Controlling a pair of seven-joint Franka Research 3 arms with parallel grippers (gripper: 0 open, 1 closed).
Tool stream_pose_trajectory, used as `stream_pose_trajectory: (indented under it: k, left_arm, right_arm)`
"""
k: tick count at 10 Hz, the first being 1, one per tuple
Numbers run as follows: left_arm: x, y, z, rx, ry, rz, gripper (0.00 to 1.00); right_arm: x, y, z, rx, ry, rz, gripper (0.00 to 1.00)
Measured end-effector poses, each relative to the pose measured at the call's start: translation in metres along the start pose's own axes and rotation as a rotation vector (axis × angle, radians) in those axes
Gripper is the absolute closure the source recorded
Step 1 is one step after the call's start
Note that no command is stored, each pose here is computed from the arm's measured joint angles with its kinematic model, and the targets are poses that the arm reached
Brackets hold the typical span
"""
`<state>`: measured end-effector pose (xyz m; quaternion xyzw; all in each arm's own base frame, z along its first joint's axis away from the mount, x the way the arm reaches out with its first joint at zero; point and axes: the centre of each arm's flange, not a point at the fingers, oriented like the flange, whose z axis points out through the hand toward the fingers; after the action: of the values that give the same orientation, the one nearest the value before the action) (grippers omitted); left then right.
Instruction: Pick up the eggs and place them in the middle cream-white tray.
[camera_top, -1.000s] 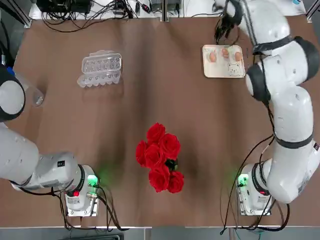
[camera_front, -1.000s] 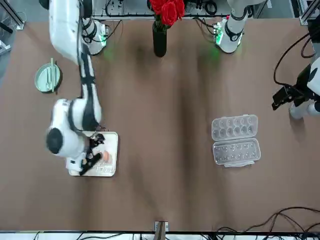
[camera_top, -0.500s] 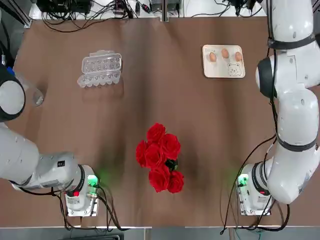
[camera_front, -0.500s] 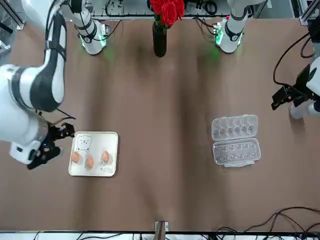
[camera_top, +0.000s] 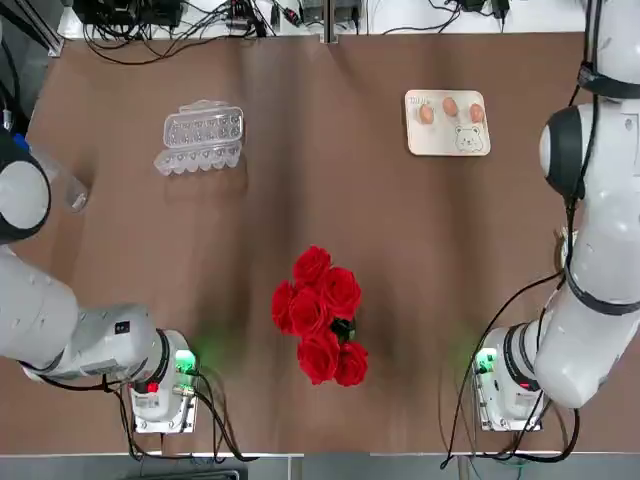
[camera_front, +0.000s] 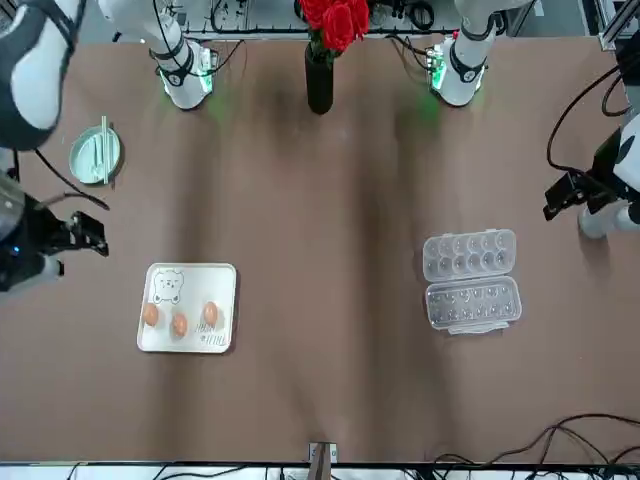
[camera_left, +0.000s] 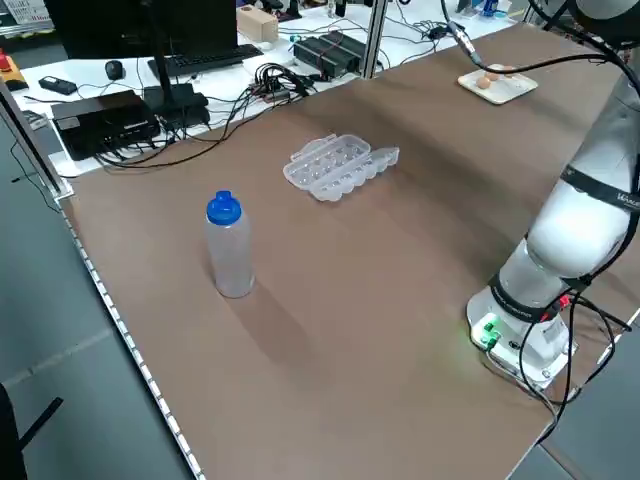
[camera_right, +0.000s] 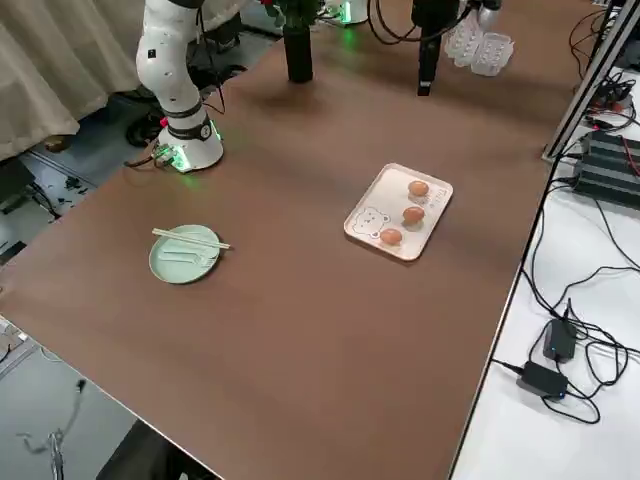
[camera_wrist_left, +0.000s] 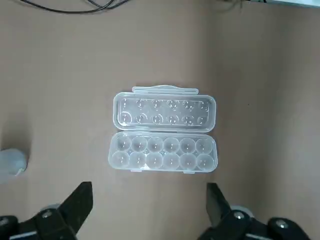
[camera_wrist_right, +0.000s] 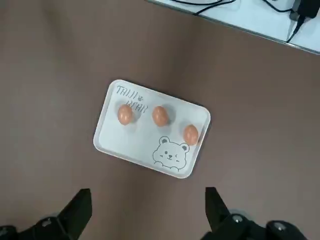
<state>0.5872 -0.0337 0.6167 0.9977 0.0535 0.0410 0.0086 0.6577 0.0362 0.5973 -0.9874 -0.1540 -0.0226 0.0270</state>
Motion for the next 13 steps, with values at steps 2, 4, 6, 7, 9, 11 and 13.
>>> stream_pose_trajectory:
  k: [2, 4, 6, 7, 9, 11, 13]
  left_arm:
    - [0.0, 0.0, 0.0, 0.0, 0.0, 0.001, 0.0]
    - [0.0, -0.001, 0.0, 0.0, 0.0, -0.001, 0.0]
    - [-0.001, 0.005, 0.001, -0.001, -0.001, 0.011, 0.0]
    - [-0.001, 0.007, 0.001, -0.001, -0.002, 0.015, 0.0]
    - [0.0, 0.004, 0.002, -0.001, -0.004, 0.009, 0.0]
    - [0.002, 0.002, 0.007, 0.0, -0.011, 0.007, 0.0]
    - [0.004, 0.002, 0.012, -0.001, -0.02, 0.006, 0.0]
  right_arm:
    - [-0.003, 0.003, -0.003, 0.004, -0.003, 0.007, 0.0]
    - [-0.009, 0.012, -0.006, 0.031, -0.009, 0.054, 0.0]
    - [-0.02, 0.023, -0.021, -0.014, -0.019, 0.131, 0.0]
    - [-0.027, 0.018, -0.04, -0.03, 0.0, 0.16, 0.0]
    - [-0.058, 0.021, -0.085, -0.031, 0.051, 0.209, 0.0]
    - [-0.091, 0.027, -0.118, -0.037, 0.084, 0.235, 0.0]
    - [-0.102, 0.02, -0.126, -0.036, 0.079, 0.23, 0.0]
